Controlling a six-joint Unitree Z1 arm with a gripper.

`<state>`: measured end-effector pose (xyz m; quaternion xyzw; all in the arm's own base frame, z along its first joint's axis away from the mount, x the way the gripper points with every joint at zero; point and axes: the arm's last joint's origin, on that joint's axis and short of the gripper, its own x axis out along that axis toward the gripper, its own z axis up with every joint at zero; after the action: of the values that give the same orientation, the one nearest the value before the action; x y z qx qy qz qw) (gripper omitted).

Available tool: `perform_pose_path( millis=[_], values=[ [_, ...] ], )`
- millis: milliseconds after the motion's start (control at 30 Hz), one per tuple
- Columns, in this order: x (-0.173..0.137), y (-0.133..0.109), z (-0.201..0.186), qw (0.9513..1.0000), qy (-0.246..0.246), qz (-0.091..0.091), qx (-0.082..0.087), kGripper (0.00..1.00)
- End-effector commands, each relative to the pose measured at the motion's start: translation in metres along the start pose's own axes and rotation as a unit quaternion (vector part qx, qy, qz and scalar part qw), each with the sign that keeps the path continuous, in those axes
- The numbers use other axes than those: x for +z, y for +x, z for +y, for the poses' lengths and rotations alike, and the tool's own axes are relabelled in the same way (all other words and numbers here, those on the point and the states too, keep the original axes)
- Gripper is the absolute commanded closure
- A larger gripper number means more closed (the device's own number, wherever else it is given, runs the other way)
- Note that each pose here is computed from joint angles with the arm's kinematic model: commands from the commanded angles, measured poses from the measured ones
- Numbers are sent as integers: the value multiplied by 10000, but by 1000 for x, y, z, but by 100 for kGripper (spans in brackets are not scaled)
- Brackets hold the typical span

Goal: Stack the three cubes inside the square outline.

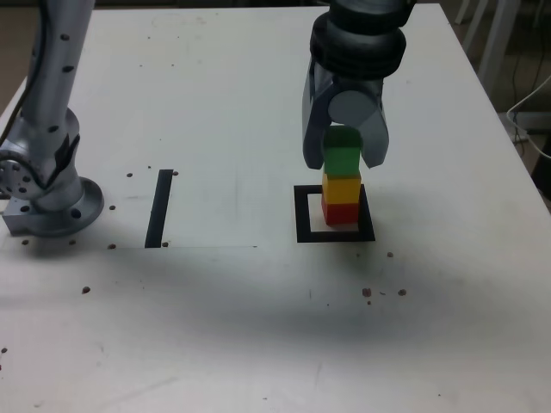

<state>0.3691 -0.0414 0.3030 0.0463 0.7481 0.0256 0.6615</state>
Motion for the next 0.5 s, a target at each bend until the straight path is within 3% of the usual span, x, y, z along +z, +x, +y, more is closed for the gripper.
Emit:
perform_pose_path(
  millis=[0, 467],
  values=[
    [0, 1, 1, 10000, -2, 12, -17, 74],
    [1, 5, 4, 10000, -43, 63, -21, 49]
  ],
)
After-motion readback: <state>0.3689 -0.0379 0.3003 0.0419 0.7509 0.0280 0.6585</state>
